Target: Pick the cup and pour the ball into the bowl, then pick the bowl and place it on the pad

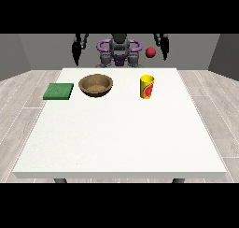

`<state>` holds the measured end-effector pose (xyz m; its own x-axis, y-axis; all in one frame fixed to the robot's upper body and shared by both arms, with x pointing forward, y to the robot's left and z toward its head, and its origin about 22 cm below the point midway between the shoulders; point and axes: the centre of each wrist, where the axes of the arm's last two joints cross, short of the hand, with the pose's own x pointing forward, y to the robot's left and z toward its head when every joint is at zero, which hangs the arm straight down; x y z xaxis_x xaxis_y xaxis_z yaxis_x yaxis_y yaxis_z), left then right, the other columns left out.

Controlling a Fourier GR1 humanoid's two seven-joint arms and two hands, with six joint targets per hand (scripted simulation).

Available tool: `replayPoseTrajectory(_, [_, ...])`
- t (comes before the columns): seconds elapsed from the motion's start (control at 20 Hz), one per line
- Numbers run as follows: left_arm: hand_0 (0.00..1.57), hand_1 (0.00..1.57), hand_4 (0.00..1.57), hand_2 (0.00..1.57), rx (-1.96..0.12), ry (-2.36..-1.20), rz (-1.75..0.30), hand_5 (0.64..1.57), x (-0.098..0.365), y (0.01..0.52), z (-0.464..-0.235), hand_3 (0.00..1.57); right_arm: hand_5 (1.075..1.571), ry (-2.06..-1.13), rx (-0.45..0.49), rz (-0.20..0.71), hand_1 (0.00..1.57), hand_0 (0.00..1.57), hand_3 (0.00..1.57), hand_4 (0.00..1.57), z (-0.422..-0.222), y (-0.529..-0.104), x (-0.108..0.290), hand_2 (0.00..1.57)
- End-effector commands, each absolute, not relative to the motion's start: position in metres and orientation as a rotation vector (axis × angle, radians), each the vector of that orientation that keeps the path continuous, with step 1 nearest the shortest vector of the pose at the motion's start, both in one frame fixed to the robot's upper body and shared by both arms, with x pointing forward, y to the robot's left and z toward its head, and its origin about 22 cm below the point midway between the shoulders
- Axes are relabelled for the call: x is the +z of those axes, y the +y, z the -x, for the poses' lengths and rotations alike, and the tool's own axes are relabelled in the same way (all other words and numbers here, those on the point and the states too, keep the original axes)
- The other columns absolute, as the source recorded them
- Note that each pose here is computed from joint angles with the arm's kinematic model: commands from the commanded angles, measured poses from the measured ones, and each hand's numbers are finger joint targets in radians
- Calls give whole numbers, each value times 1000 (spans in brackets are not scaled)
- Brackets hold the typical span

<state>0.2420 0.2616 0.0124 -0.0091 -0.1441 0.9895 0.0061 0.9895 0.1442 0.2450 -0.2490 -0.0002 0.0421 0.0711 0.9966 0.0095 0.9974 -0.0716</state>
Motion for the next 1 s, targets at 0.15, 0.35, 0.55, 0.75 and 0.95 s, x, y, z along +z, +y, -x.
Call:
replayPoseTrajectory(0.15, [0, 0, 0, 0, -153, -1608, -127, 1535, 42, 268, -245, 0, 1571, -1563, 79, 97, 0, 0, 305, 1058, -249, -257, 29, 0])
replayPoseTrajectory(0.35, [0, 0, 0, 0, -4, -1679, 129, 1535, 72, 239, -256, 0, 1570, -1689, 49, -117, 0, 0, 0, 981, -262, -194, 74, 0])
replayPoseTrajectory(0.55, [0, 0, 0, 0, 124, -1524, 279, 1541, 86, 234, -249, 0, 1571, -1495, -7, -120, 0, 0, 0, 783, -256, -164, 80, 0])
replayPoseTrajectory(0.75, [0, 0, 0, 0, 120, -1465, 248, 1544, 77, 237, -240, 0, 1568, -1402, -33, -160, 0, 0, 0, 576, -232, -109, 90, 0])
replayPoseTrajectory(0.95, [0, 0, 0, 0, 88, -1617, 224, 1520, 90, 246, -250, 0, 1569, -1580, 96, -141, 0, 0, 0, 356, -248, -90, 136, 0])
